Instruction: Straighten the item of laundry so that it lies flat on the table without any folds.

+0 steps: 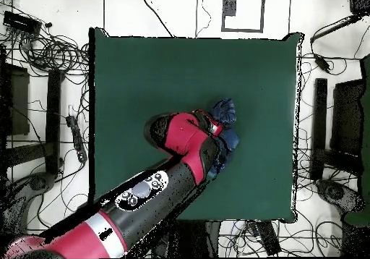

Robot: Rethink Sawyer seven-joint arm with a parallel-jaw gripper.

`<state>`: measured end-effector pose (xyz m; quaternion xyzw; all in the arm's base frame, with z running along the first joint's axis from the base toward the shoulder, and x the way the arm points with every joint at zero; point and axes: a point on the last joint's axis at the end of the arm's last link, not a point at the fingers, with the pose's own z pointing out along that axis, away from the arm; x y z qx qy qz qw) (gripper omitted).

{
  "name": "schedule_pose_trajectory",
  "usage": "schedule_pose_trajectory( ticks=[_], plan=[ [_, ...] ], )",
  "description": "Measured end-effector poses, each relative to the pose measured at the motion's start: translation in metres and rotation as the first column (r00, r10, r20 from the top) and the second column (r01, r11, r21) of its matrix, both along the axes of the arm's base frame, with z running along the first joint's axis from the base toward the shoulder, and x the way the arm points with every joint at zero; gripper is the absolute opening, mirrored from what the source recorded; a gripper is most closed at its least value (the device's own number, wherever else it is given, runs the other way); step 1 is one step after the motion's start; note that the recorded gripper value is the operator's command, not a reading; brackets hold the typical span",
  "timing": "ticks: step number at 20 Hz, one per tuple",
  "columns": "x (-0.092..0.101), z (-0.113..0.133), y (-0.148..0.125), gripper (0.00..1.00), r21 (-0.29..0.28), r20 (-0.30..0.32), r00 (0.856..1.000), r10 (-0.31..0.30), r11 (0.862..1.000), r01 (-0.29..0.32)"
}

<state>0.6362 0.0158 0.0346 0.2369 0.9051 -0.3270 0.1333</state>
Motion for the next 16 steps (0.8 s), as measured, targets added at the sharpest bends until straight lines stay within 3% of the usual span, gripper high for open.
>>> schedule_pose_trajectory(
  ticks=[3, 6, 8, 10, 12, 14, 16],
  plan=[
    [0.006, 0.012, 0.005, 1.0, 0.067, 0.03, 0.999, -0.029, 0.997, 0.027],
    [0.008, 0.022, 0.006, 1.0, 0.154, 0.055, 0.995, -0.079, 0.986, 0.069],
    [0.007, 0.034, -0.005, 1.0, 0.283, 0.081, 0.982, -0.173, 0.948, 0.144],
    [0.006, 0.041, -0.015, 1.0, 0.345, 0.09, 0.97, -0.227, 0.92, 0.184],
    [0.003, 0.053, -0.042, 1.0, 0.437, 0.101, 0.943, -0.316, 0.866, 0.244],
    [-0.002, 0.061, -0.063, 1.0, 0.477, 0.108, 0.927, -0.359, 0.837, 0.268],
    [-0.005, 0.064, -0.075, 1.0, 0.49, 0.113, 0.922, -0.371, 0.828, 0.273]
  ],
)
